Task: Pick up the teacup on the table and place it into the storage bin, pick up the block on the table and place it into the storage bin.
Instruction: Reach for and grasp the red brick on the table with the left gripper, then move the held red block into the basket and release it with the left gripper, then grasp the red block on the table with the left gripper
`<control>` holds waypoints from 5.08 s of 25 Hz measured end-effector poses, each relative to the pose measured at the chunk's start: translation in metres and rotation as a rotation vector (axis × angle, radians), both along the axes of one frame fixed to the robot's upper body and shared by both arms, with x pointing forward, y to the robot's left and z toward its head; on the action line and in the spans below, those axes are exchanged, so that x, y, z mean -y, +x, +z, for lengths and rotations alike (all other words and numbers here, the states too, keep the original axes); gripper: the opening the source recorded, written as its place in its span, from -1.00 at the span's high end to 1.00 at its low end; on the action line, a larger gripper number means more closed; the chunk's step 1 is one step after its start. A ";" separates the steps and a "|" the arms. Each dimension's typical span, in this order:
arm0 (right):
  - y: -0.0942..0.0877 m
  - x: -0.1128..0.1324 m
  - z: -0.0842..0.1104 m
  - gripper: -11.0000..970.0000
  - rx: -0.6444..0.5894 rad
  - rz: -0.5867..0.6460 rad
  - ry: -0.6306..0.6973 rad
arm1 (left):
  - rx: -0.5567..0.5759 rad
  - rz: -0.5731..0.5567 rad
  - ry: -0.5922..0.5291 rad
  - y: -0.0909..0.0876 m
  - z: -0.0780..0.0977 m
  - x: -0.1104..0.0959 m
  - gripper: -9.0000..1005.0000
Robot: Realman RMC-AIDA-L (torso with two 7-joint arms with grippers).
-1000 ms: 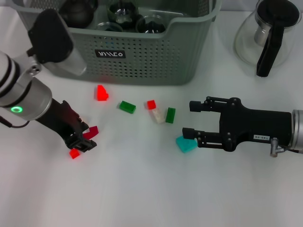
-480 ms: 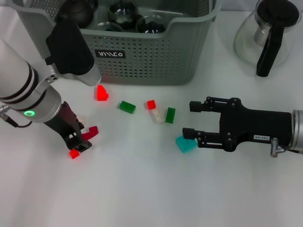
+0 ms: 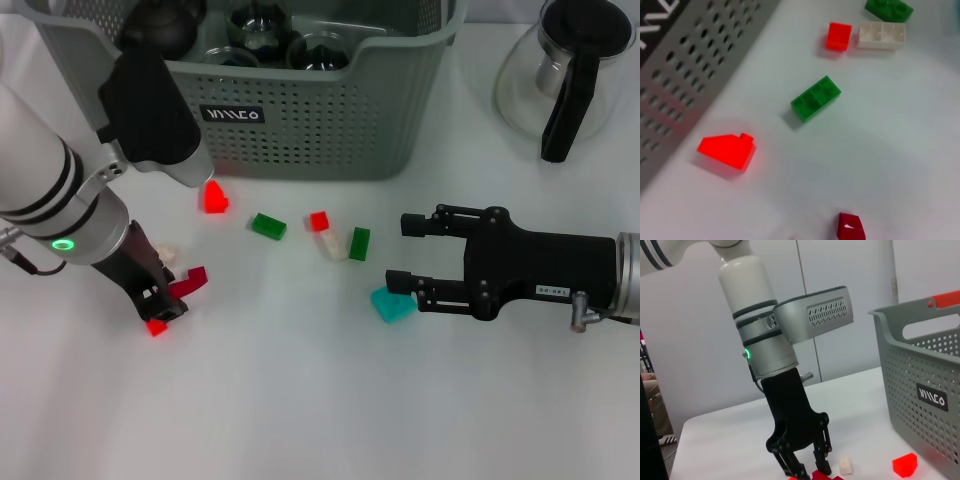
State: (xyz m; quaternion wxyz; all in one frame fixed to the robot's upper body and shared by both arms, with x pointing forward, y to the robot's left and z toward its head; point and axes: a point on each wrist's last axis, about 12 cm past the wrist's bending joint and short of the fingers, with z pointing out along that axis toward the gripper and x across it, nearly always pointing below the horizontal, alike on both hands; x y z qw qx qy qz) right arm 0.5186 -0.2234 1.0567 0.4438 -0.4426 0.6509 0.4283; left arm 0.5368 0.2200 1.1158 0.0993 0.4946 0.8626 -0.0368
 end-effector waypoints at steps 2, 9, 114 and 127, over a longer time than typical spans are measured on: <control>0.000 0.000 0.000 -0.54 0.000 0.000 0.000 | -0.009 0.001 0.004 0.000 -0.002 0.000 0.22; 0.000 0.000 0.000 -0.54 -0.001 -0.001 0.000 | -0.005 0.010 0.005 0.002 -0.004 0.000 0.23; 0.006 -0.004 0.001 -0.54 -0.014 -0.012 -0.001 | -0.098 0.089 -0.373 -0.025 0.039 -0.082 -0.27; 0.004 -0.004 -0.001 -0.54 -0.015 -0.012 -0.006 | -0.112 0.078 -0.141 -0.014 0.023 -0.035 0.00</control>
